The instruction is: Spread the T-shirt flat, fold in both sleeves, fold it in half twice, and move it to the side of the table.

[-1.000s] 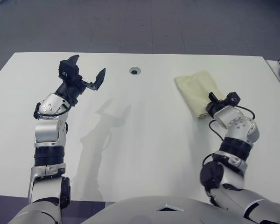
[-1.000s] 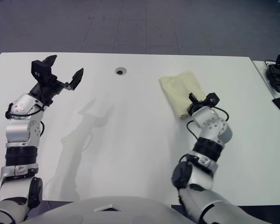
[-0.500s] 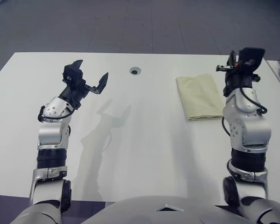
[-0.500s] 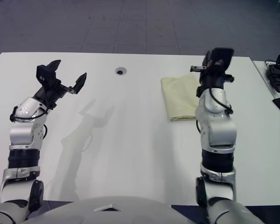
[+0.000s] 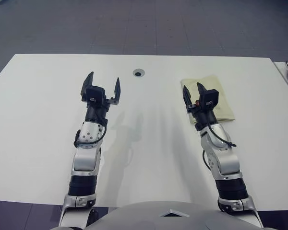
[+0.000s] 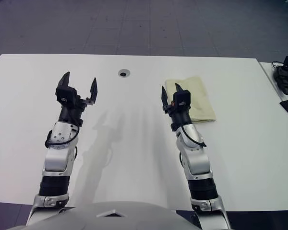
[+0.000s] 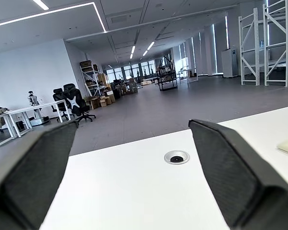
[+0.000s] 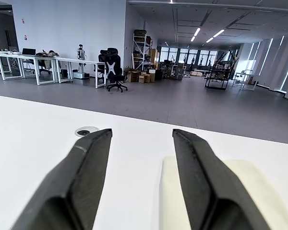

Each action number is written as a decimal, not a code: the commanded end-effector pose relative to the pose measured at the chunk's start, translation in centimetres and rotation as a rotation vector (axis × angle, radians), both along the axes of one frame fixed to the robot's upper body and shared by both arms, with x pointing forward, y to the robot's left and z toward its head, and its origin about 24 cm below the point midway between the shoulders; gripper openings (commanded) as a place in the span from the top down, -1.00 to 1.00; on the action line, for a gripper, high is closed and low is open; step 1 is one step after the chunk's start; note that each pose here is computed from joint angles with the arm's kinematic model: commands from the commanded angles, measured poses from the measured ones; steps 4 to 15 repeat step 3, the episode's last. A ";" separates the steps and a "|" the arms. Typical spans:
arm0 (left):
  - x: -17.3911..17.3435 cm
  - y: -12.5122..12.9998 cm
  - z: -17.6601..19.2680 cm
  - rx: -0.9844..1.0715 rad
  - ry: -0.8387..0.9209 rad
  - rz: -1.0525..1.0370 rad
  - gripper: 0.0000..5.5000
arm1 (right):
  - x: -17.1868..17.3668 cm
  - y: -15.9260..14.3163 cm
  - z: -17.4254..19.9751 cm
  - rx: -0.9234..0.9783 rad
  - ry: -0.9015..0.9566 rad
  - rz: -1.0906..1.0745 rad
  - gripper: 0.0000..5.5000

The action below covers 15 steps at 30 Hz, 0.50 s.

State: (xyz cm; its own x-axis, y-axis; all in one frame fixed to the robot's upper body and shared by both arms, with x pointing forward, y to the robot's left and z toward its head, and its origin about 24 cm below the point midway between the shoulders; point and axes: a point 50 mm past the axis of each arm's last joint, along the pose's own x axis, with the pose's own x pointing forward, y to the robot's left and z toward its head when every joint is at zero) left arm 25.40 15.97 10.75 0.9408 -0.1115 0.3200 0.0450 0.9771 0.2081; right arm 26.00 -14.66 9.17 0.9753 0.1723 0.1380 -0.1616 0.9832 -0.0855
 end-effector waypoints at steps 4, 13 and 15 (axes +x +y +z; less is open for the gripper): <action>-1.8 -0.7 -0.4 0.030 -0.007 -0.010 -0.11 | -0.1 -0.5 -0.6 -0.007 0.021 0.001 0.57; -1.8 -0.7 -0.4 0.030 -0.007 -0.010 -0.11 | -0.1 -0.5 -0.6 -0.007 0.021 0.001 0.57; -1.8 -0.7 -0.4 0.030 -0.007 -0.010 -0.11 | -0.1 -0.5 -0.6 -0.007 0.021 0.001 0.57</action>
